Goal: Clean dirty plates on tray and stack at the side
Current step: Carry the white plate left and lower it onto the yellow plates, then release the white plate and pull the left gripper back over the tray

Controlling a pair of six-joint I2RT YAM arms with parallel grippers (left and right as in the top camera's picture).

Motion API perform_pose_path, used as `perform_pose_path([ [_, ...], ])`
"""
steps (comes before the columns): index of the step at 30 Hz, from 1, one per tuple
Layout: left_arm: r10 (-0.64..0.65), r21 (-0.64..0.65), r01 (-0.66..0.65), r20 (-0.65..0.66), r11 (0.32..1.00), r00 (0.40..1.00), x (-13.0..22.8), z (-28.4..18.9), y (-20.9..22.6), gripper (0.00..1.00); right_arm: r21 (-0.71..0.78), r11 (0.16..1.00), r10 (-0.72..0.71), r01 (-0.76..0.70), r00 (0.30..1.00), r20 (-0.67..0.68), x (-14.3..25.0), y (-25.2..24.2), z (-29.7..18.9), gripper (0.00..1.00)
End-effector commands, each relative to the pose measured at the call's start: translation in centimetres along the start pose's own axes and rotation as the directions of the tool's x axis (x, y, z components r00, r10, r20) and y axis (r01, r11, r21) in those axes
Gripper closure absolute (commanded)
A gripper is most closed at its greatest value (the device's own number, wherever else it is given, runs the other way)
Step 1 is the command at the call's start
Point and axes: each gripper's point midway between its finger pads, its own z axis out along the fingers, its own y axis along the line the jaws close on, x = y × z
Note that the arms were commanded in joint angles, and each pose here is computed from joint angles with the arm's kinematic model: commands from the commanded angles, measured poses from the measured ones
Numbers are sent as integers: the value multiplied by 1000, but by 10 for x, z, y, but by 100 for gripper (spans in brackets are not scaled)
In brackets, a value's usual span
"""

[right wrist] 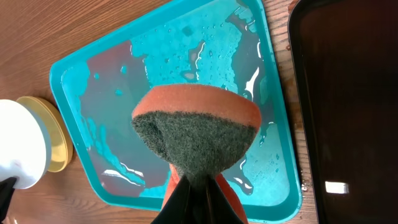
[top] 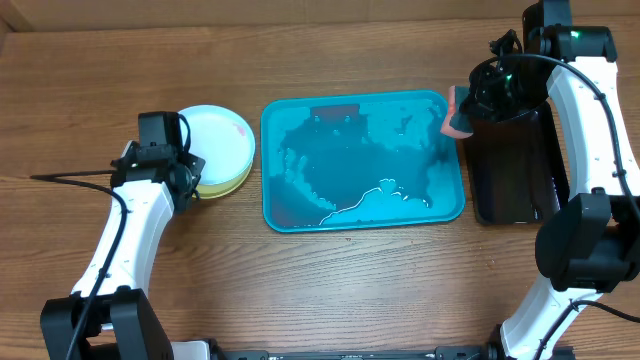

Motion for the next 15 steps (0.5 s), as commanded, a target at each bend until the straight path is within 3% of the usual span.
perform_pose_path([
  [1, -45, -38, 47, 36, 998, 998, -1, 2, 18, 96, -2, 1000, -10, 10, 1000, 7, -1, 2, -1, 95],
  [10, -45, -130, 58, 98, 990, 994, -2, 11, 46, 93, -3, 1000, -10, 10, 1000, 7, -1, 2, -1, 95],
  [15, 81, -68, -74, 106, 995, 991, -7, 12, 27, 58, -3, 1000, -10, 10, 1000, 6, -1, 2, -1, 95],
])
